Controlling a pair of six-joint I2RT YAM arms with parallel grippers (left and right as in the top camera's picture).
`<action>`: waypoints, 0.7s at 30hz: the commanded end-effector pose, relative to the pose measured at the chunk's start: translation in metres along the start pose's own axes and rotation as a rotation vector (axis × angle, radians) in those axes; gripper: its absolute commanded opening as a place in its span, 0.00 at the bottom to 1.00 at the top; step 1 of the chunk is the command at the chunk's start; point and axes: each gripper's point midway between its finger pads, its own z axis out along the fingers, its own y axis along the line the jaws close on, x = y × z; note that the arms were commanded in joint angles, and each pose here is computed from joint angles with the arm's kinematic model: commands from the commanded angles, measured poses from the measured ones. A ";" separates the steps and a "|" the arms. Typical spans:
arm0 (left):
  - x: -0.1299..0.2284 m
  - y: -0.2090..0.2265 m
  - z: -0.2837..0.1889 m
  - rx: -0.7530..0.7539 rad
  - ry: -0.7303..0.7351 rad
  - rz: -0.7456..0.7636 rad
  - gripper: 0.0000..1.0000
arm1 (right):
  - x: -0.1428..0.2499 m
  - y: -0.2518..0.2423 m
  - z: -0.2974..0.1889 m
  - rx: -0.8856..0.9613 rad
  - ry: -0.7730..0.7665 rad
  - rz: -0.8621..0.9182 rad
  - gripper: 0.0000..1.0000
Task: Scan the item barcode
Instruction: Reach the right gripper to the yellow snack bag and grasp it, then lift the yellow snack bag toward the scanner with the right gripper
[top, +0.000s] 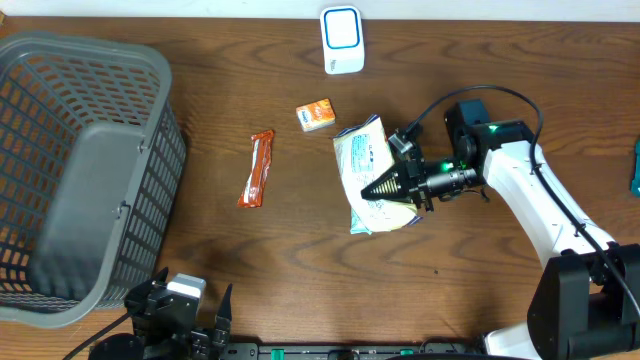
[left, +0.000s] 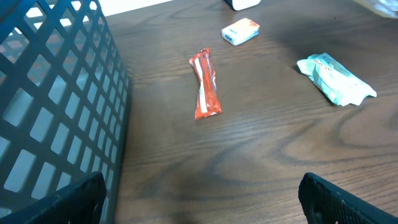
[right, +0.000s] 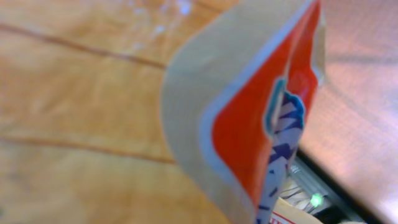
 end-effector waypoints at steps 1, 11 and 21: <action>-0.002 -0.001 -0.001 0.005 -0.011 0.005 0.98 | 0.011 0.025 -0.006 -0.106 0.030 0.229 0.01; -0.002 -0.001 -0.001 0.006 -0.010 0.005 0.98 | 0.024 0.025 -0.006 -0.084 0.084 0.882 0.01; -0.002 -0.001 -0.001 0.006 -0.010 0.005 0.98 | 0.024 0.024 -0.006 -0.083 0.084 0.881 0.01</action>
